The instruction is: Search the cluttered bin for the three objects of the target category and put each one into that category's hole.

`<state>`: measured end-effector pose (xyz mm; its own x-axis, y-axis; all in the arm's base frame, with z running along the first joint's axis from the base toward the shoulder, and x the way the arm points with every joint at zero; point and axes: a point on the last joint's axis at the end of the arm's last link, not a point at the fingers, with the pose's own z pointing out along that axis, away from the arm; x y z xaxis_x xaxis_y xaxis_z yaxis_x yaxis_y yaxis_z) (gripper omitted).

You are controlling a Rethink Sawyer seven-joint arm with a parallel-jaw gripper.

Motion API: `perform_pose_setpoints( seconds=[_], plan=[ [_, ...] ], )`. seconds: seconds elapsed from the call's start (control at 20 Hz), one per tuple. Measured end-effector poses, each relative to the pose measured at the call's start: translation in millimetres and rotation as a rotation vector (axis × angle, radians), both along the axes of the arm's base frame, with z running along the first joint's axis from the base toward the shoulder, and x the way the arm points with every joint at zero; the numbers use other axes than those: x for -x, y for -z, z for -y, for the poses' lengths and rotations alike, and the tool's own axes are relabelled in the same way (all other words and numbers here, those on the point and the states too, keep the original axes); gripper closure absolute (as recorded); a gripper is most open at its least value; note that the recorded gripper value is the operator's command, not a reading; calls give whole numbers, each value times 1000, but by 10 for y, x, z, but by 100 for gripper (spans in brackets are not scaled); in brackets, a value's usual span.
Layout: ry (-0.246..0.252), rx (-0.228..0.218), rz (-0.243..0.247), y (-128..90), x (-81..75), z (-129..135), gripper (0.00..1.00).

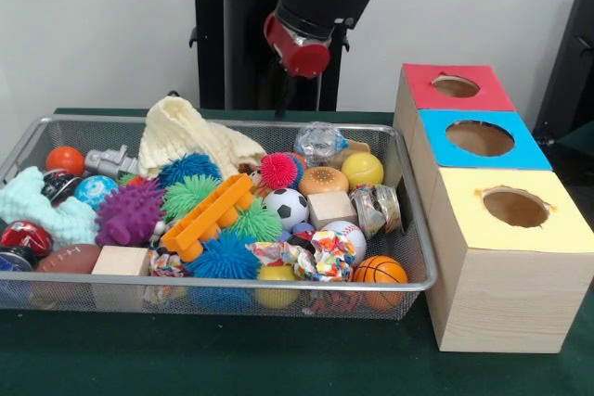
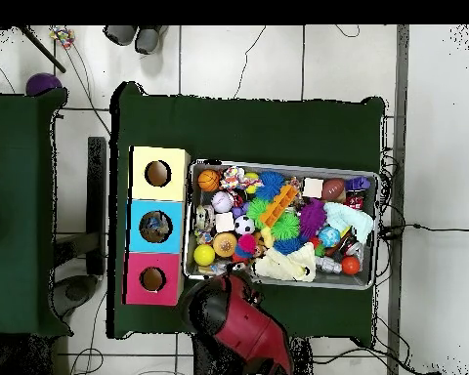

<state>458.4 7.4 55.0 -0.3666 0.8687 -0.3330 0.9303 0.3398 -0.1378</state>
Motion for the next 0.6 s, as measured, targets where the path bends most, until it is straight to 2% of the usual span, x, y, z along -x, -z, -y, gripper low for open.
perform_pose_setpoints(
  seconds=[0.25, 0.6],
  plan=[
    [25, 35, 35, -13, -327, 349, 0],
    [25, 69, 23, 4, -535, 520, 0]
  ],
)
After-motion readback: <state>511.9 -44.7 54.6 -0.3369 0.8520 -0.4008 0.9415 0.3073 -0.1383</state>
